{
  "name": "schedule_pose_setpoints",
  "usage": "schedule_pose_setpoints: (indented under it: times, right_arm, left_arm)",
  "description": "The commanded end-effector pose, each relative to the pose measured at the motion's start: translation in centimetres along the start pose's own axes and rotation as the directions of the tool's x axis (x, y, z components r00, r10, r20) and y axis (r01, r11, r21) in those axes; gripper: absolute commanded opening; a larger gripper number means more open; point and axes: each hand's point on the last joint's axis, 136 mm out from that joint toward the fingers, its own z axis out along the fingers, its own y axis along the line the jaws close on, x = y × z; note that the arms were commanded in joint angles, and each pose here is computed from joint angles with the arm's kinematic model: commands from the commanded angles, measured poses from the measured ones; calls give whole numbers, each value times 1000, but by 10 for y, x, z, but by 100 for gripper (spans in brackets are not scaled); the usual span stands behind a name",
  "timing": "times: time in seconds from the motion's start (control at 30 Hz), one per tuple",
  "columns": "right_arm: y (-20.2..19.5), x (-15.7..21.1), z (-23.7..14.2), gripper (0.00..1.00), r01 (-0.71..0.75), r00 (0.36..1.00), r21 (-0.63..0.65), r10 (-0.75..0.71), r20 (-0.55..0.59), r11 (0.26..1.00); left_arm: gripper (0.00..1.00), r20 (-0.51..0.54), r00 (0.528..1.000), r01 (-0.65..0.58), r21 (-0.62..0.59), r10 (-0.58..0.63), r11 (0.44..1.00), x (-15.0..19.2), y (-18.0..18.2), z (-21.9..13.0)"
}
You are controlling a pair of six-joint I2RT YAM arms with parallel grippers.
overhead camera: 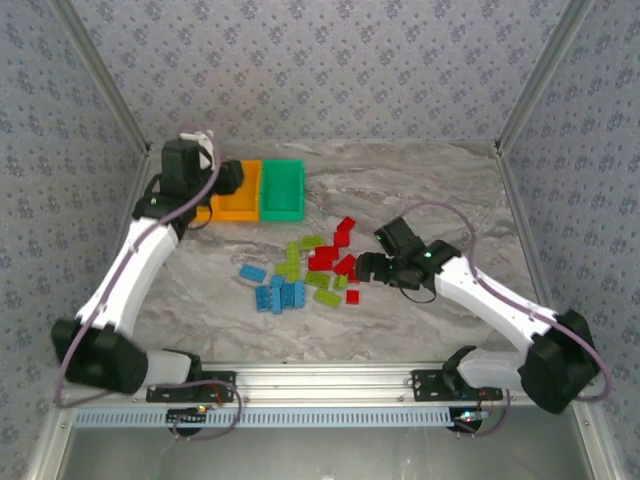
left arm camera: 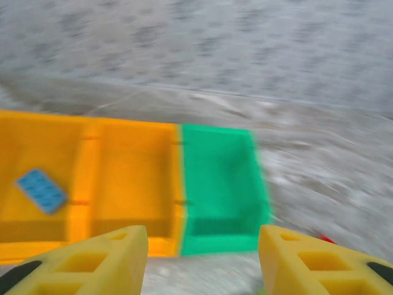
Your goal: Sort the legos into containers by color
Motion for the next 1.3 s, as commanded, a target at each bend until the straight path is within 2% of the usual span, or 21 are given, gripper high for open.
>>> schedule_pose_setpoints:
  times: [0.0, 0.1, 0.17, 0.27, 0.33, 0.4, 0.5, 0.67, 0.77, 0.87, 0.93, 1.07, 1.17, 1.27]
  right_arm:
    - [11, -5, 17, 88, 65, 998, 14, -65, -25, 998]
    - [23, -10, 41, 76, 72, 996, -4, -72, -51, 997]
    - [29, -15, 57, 71, 60, 997, -10, -60, -56, 998]
    - [31, -21, 77, 62, 6, 997, -15, -7, -82, 1000]
    - [36, -18, 86, 61, -11, 994, -35, 7, -109, 999]
    - [39, -15, 92, 61, -11, 992, -42, 6, -124, 999]
    - [29, -9, 100, 61, -13, 990, 5, 14, -137, 1000]
    - [12, -1, 106, 48, -6, 988, 74, 17, -152, 997]
    - [10, -1, 101, 38, -7, 988, 81, 19, -152, 997]
    - [19, -18, 74, 33, -7, 997, 57, 11, -76, 998]
    - [34, -39, 44, 32, 33, 999, 25, -34, 41, 999]
    - [81, -83, -9, 28, 172, 943, -55, -148, 298, 984]
    - [130, -113, -25, 26, 272, 896, -131, -201, 395, 953]
    - [169, -142, -19, 26, 357, 856, -114, -276, 438, 927]
  left_arm:
    - [54, -51, 971, -226, 129, 234, 966, 34, -43, -49]
    - [62, -56, 909, -385, 269, 413, 883, 68, -73, -84]
    - [72, -55, 844, -475, 388, 534, 790, 100, -85, -101]
    - [83, -54, 753, -556, 482, 656, 678, 142, -87, -110]
    - [86, -61, 708, -582, 512, 703, 632, 164, -83, -107]
    - [87, -69, 693, -589, 519, 718, 619, 177, -79, -100]
    - [89, -46, 704, -583, 533, 709, 614, 183, -83, -92]
    - [94, -25, 700, -592, 538, 714, 600, 183, -85, -91]
    - [95, -4, 705, -605, 519, 709, 604, 180, -83, -90]
    - [96, 4, 711, -624, 463, 703, 629, 174, -75, -87]
    - [96, 13, 738, -624, 394, 675, 675, 162, -67, -84]
    - [99, -9, 836, -535, 200, 548, 821, 130, -31, -72]
    - [99, -69, 893, -444, 22, 445, 896, 113, 10, -63]
    - [99, -108, 927, -370, -94, 360, 924, 106, 41, -61]
